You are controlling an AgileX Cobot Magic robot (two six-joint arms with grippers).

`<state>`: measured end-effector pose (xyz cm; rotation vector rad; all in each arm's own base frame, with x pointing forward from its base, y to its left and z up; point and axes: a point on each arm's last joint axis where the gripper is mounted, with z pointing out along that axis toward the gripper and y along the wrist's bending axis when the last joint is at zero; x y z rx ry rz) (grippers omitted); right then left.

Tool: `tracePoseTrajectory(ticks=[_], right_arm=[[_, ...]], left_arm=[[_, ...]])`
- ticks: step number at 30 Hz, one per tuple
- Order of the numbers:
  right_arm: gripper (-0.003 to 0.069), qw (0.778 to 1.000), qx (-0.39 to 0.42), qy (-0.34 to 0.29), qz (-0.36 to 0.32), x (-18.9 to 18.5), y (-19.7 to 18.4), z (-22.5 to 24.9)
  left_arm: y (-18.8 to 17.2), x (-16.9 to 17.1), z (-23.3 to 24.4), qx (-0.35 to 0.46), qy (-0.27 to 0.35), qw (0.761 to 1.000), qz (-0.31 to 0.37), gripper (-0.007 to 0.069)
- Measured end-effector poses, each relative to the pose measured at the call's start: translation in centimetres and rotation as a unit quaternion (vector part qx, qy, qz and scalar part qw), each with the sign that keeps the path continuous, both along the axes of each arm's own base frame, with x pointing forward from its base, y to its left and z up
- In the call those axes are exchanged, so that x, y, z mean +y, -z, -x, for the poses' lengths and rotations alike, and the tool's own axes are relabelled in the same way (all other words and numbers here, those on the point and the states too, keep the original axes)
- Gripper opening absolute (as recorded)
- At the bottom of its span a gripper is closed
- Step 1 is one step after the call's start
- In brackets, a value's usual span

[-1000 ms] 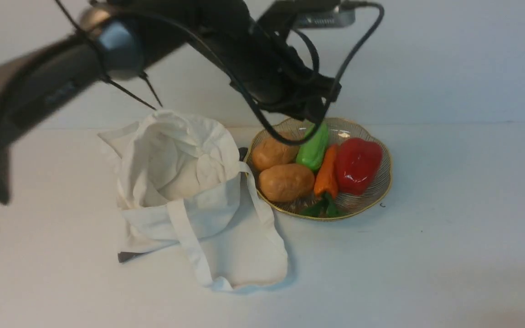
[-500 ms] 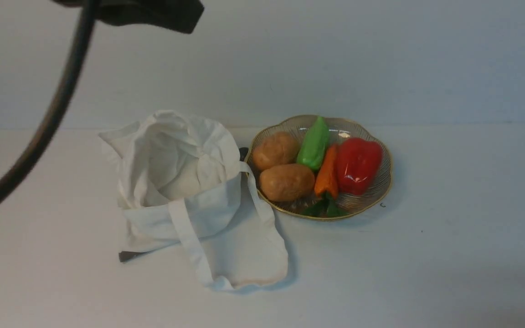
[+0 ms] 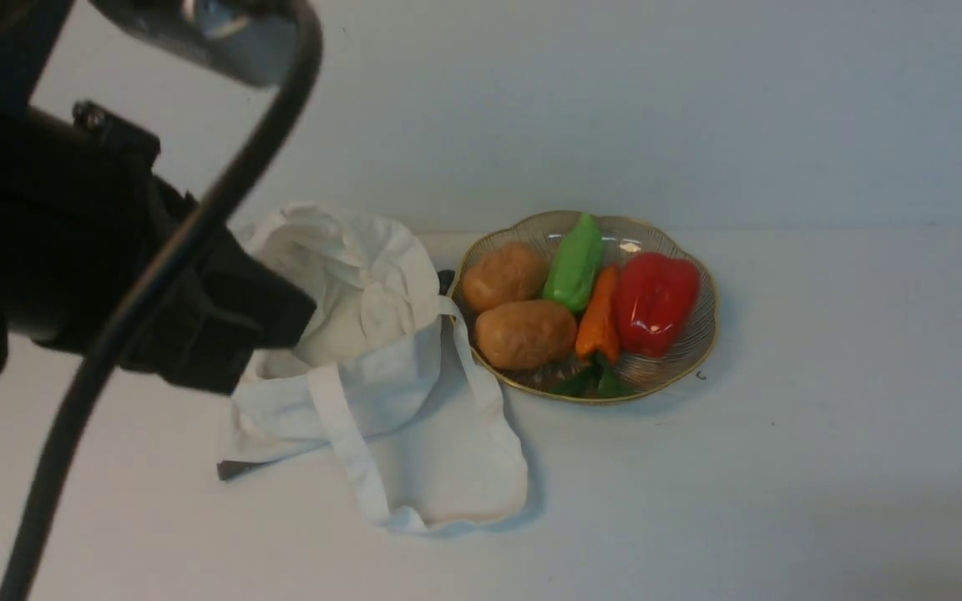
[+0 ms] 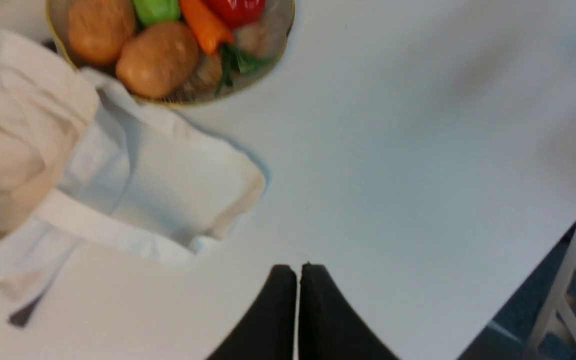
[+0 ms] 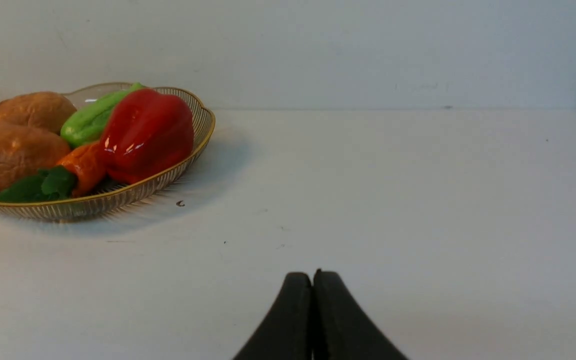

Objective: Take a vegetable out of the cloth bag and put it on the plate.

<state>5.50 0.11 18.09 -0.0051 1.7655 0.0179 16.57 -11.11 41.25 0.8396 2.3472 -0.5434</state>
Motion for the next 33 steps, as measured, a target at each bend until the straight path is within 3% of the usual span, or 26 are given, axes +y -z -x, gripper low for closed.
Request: tracePoseTrajectory(ticks=[5,11,16,22,28,33], right_arm=[[-0.0015,1.0,0.0,0.0,0.0,0.0,0.0,0.0],[-0.0015,1.0,0.0,0.0,-0.001,0.0,0.0,0.0],[-0.0015,1.0,0.0,0.0,-0.001,0.0,0.0,0.0],[-0.0015,1.0,0.0,0.0,-0.002,0.0,0.0,0.0],[-0.0015,1.0,0.0,0.0,-0.002,0.0,0.0,0.0],[-0.0015,1.0,0.0,0.0,-0.002,0.0,0.0,0.0]], left_arm=[[-0.4,0.5,1.1,0.005,-0.003,1.0,0.002,-0.0005],[-3.8,3.0,5.8,-0.136,-0.027,0.988,0.072,-0.0005],[-3.0,5.1,9.7,-0.227,-0.046,0.965,0.123,-0.0005],[3.7,6.2,10.7,-0.268,-0.086,0.947,0.153,-0.0005],[10.8,6.1,10.2,-0.213,-0.098,0.965,0.119,-0.0005],[13.4,6.1,9.7,-0.194,-0.106,0.969,0.107,-0.0005]])
